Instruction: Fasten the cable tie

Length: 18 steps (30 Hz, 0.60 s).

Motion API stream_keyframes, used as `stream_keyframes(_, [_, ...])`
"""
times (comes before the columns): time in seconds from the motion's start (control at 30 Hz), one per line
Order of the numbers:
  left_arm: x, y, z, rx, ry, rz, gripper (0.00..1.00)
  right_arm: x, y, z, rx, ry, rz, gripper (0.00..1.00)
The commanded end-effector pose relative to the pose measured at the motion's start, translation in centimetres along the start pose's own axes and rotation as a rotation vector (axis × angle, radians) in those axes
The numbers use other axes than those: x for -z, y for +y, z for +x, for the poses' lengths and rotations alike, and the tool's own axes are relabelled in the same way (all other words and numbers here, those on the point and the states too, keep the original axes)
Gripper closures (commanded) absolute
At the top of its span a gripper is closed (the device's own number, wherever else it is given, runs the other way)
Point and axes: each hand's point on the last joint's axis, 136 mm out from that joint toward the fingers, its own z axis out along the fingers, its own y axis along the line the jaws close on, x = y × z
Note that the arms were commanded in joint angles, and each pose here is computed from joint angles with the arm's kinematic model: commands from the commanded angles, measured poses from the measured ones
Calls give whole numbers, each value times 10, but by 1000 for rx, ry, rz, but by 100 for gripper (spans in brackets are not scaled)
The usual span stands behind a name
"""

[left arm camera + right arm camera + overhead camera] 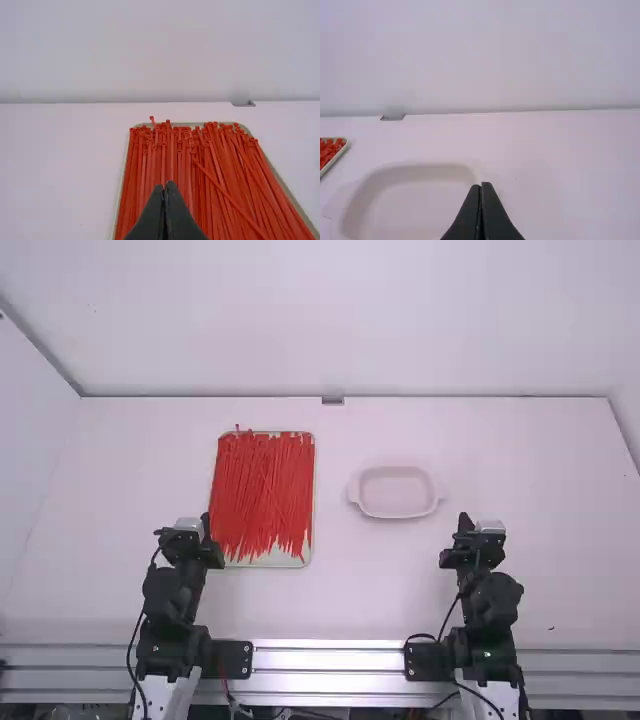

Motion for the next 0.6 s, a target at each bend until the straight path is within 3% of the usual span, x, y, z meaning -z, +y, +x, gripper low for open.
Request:
stream_keyframes(0.0, [0,0,0,0,0,0,100,0,0,0,-3,0,1,100])
stream_keyframes(0.3, [1,-1,-9,6,2,9,96,0,2,-7,-13,1,-10,96])
stream_keyframes(0.57, [1,-4,-22,7,56,27,88,-1,10,-15,-37,74,-49,88])
